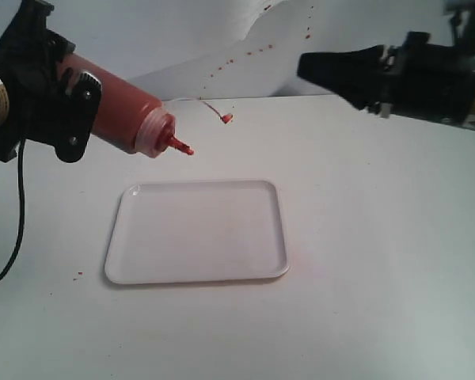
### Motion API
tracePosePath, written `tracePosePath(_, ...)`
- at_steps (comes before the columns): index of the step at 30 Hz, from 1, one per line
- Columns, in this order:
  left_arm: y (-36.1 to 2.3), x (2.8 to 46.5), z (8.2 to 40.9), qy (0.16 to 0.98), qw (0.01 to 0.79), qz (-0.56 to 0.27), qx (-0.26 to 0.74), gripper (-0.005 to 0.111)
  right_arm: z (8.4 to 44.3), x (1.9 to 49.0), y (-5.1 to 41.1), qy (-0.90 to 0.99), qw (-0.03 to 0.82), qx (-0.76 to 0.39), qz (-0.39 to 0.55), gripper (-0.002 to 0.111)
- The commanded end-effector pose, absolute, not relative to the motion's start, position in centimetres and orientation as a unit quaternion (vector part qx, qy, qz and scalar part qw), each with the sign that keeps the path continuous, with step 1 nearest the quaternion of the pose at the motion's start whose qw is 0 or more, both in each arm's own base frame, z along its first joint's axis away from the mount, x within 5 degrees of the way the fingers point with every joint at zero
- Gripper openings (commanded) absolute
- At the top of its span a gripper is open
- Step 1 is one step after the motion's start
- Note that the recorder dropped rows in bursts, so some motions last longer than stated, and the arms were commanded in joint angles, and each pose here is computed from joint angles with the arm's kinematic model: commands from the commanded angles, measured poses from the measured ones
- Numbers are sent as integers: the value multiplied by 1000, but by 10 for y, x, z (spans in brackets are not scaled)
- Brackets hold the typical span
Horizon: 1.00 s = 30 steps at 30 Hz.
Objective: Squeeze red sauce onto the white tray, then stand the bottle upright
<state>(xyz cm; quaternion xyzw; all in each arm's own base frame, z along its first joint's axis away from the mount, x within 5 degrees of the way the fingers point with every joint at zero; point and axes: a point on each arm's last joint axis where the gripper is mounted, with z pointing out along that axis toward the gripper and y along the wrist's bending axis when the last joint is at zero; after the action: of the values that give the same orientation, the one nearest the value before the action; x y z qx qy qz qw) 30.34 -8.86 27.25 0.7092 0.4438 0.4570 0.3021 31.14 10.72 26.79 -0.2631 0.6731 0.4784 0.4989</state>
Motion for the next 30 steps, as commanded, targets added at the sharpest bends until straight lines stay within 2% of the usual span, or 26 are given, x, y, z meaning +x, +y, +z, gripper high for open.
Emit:
tracePosePath(1,-99,308,278,417,282,488,713,0,264,331,140,698,484,-319,420,47)
tracePosePath(5,-118,312,279,401,287,490,719,0,267,340,169,710,483,-382,342,76)
tracePosePath(8,-128,312,278,372,281,493,735,0,274,340,187,699,493,-428,292,86)
tracePosePath(12,-128,312,278,344,260,504,748,0,278,337,206,678,510,-466,251,86)
tracePosePath(16,-126,312,279,344,251,513,746,0,259,332,227,654,497,-535,198,86)
tracePosePath(20,-126,312,278,322,238,518,756,0,237,335,245,658,497,-547,146,86)
tracePosePath(22,-126,312,278,321,236,518,757,0,229,337,252,657,500,-542,158,86)
tracePosePath(25,-131,311,277,308,251,503,768,0,228,350,261,684,521,-463,215,86)
tracePosePath(30,-133,311,275,301,259,493,774,0,219,355,275,659,520,-473,266,86)
